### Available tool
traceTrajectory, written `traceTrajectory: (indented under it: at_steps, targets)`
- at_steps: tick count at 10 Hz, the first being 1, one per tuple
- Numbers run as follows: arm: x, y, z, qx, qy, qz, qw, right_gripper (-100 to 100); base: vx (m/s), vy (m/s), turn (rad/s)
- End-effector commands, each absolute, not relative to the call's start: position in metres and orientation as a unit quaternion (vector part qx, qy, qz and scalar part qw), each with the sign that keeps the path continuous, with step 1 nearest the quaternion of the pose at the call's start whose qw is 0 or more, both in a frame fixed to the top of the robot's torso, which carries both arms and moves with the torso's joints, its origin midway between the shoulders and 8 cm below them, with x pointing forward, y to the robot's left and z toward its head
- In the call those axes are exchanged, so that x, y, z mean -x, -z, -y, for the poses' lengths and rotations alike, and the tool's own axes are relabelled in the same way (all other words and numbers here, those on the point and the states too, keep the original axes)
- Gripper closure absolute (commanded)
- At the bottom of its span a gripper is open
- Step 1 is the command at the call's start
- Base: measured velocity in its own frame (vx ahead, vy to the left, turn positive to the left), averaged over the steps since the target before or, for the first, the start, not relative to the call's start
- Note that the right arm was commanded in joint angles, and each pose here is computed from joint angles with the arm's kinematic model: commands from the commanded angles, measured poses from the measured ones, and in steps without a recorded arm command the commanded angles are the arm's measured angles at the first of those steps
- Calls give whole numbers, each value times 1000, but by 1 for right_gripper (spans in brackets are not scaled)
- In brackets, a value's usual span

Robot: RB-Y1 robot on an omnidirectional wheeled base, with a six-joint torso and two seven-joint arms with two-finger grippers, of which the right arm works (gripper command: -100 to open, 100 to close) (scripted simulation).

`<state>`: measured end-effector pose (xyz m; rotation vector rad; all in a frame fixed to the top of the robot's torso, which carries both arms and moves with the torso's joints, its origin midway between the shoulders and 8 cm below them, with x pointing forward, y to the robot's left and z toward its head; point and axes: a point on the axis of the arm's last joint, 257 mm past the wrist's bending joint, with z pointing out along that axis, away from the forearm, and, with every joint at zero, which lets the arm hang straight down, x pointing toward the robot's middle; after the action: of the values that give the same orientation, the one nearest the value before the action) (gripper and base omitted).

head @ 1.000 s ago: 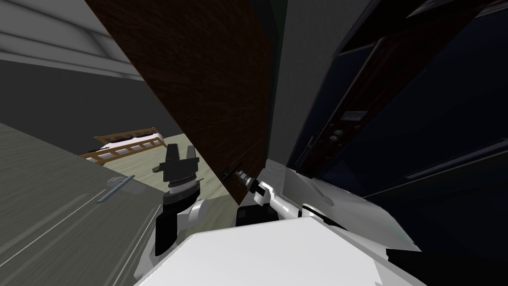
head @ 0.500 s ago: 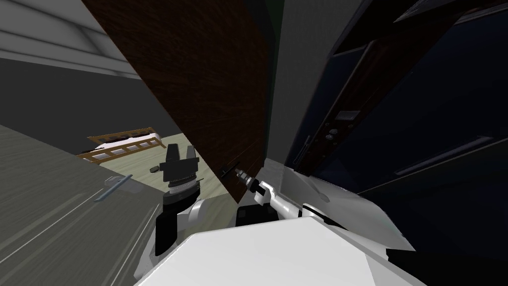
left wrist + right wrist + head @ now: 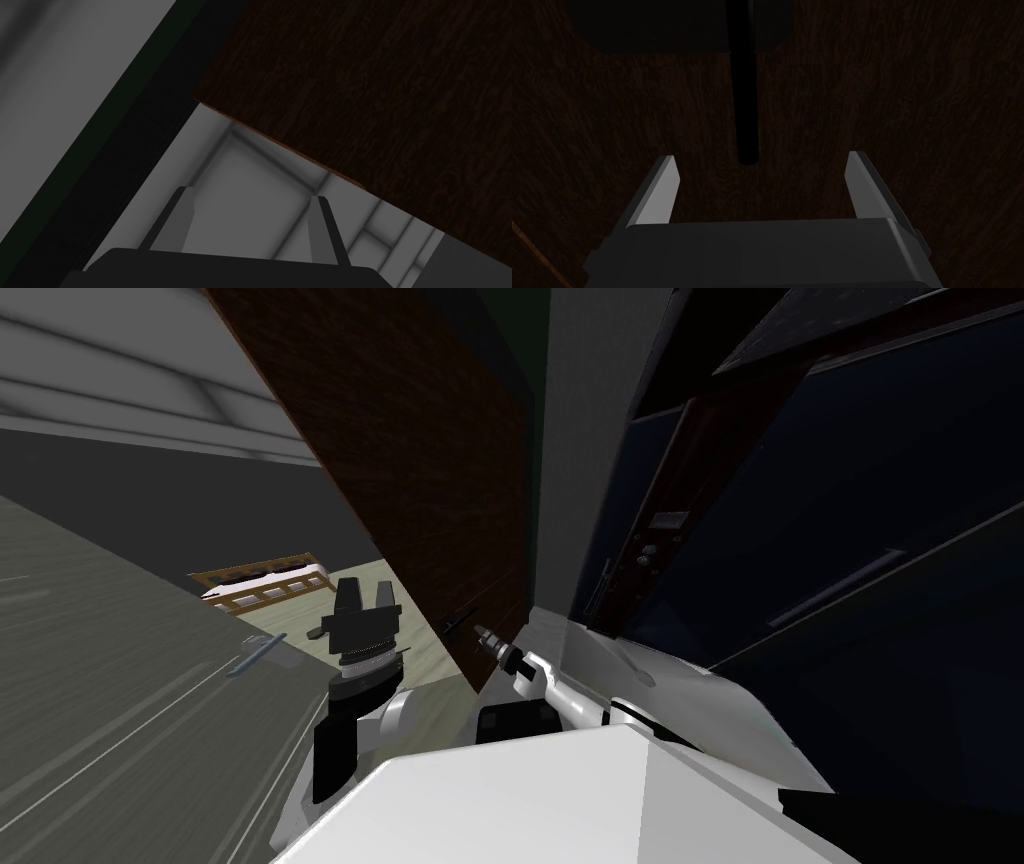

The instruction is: Push the door open

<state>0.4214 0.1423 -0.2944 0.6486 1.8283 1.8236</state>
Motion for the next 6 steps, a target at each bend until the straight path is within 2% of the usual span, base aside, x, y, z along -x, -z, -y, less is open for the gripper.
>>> traceTrajectory:
  at_steps: [1,6]
  targets:
    - [-423,295,-141,-237,-665,-667,240,-100,124,119,19]
    - [-428,294,-140,-241,-665,-663,246,-100,135,150,27]
